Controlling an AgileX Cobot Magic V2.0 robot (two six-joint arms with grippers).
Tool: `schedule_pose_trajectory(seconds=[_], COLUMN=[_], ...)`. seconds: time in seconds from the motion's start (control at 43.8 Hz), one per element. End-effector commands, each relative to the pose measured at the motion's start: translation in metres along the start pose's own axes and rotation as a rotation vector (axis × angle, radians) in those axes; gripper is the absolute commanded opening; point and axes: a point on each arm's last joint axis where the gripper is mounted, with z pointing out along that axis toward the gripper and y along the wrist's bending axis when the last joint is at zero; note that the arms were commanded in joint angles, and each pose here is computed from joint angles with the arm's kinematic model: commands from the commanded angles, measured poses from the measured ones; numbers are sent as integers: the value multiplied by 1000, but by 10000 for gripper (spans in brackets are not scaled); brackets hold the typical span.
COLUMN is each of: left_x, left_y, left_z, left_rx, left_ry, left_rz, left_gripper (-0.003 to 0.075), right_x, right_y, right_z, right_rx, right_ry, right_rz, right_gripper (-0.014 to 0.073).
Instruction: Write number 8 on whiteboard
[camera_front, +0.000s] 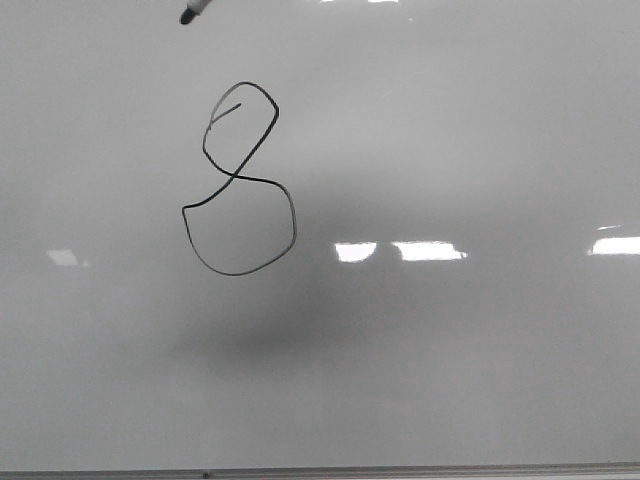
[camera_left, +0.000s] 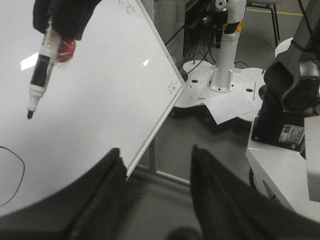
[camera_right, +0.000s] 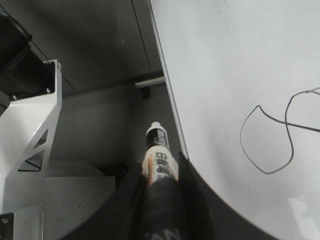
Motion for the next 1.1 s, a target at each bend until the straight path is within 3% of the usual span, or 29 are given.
schedule_pose_trajectory(seconds=[0.0, 0.16, 0.388, 0.616, 0.936, 1.027, 1.073], left_x=[-21, -35, -47, -43, -46, -47, -47], left_y=[7, 23, 29, 26, 23, 22, 21], left_z=[8, 29, 50, 55, 55, 55, 55], left_rx=[-20, -78, -37, 23, 48, 67, 72], left_ry=[0, 128, 220, 291, 261, 247, 243], left_rz=[-36, 5, 0, -36, -57, -48, -48], left_gripper=[482, 482, 468, 312, 71, 24, 11], right_x=[-9, -18, -27, -31, -31, -31, -32], right_y=[36, 72, 113, 118, 117, 115, 115], right_z=[-14, -4, 4, 7, 8, 11, 11], right_rx=[-92, -147, -251, -246, -245, -243, -236], right_ry=[26, 73, 65, 39, 39, 40, 33], right_rz=[-82, -179, -291, -307, -305, -301, -296], right_gripper=[-61, -61, -61, -61, -55, 3, 90])
